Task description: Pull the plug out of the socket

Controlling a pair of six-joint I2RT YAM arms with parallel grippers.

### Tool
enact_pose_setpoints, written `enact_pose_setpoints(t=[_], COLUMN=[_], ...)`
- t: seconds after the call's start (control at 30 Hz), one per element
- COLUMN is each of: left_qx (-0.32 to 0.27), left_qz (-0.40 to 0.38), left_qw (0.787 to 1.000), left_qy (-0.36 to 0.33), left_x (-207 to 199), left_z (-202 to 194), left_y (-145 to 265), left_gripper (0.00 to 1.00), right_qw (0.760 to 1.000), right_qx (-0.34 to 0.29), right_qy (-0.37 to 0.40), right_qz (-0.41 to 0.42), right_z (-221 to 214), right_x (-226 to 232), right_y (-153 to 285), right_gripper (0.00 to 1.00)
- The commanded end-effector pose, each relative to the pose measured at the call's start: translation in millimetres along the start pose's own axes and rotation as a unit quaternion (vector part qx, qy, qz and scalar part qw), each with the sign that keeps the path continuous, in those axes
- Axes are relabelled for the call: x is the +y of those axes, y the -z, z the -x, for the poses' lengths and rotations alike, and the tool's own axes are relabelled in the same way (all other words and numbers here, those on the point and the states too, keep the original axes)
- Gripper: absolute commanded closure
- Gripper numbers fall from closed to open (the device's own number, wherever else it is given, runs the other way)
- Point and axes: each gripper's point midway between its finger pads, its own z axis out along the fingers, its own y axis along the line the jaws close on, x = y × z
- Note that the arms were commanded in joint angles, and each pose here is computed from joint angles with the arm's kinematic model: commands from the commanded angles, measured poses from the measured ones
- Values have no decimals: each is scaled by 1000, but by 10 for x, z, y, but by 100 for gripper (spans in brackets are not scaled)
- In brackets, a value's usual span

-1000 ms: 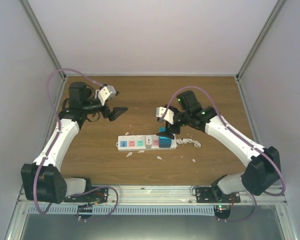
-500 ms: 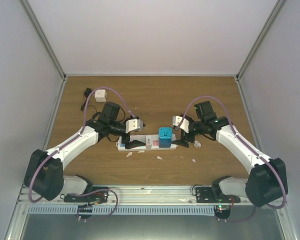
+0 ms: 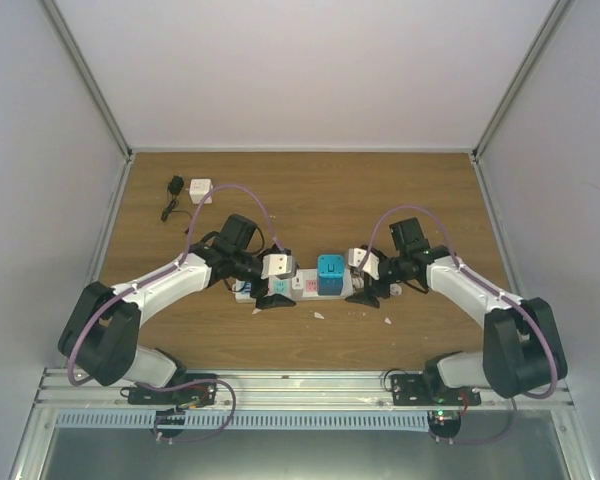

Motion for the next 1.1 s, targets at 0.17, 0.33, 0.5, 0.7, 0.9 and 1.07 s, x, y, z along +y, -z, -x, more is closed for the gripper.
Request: enact_pose_setpoints(t=[0.17, 0.33, 0.5, 0.7, 0.9, 1.07], left_qx=[-8, -9, 3, 14, 28, 46], left_qz=[-2, -5, -10, 16, 35, 55], left_qw=[1000, 1000, 1000, 1000, 999, 997], left_qy=[-25, -22, -10, -12, -16, -23], left_x=[-15, -12, 5, 82, 185, 258], left_z=[11, -41, -168, -283, -336, -383], left_y=[-8, 33, 24, -20, -67, -136], left_gripper=[1, 4, 11, 13, 18, 22], right_qw=[999, 998, 996, 996, 997, 997], right_qx=[-39, -55, -65, -65, -55, -46], right_qy=[0, -6, -7, 13, 17, 13], right_qz=[28, 38, 51, 56, 60, 66], right_z=[17, 72, 87, 108, 78, 29], right_x=[-143, -184, -166, -79, -38, 6], right_y=[-215, -280, -358, -453, -511, -560], right_gripper=[5, 7, 12, 16, 26, 31])
